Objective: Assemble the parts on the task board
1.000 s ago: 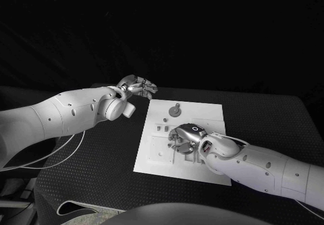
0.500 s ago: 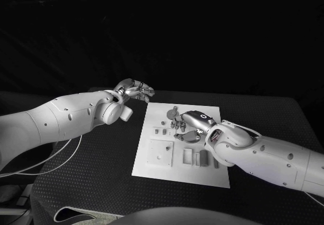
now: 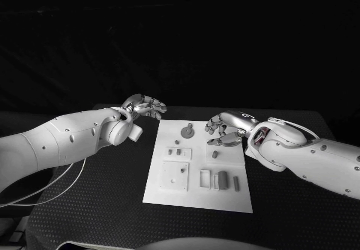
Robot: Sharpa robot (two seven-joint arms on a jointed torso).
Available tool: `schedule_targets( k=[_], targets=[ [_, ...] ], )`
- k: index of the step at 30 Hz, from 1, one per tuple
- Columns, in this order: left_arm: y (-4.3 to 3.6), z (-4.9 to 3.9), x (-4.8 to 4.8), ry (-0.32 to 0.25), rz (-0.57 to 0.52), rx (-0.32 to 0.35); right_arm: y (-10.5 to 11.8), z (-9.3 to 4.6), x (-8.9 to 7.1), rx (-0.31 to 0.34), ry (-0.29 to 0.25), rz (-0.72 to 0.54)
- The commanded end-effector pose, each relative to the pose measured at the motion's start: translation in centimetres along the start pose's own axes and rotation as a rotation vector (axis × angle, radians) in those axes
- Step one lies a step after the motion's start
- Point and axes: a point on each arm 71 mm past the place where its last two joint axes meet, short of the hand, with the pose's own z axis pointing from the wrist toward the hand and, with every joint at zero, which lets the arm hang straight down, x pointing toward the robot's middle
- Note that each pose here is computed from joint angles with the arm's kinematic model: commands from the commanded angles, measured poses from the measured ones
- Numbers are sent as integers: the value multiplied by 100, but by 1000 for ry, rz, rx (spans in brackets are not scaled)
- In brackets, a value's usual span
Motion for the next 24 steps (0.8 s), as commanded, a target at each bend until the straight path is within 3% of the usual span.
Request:
schedule_targets(
  k=[1,12,24],
  targets=[
    [-27,13,31,17,-10,16,-84,15,100,34,134,-115],
    [-26,19,33,18,-9,16,-214,28,256,91,224,-222],
    [-25,20,32,16,-9,15,-231,30,333,88,236,-240]
  ],
)
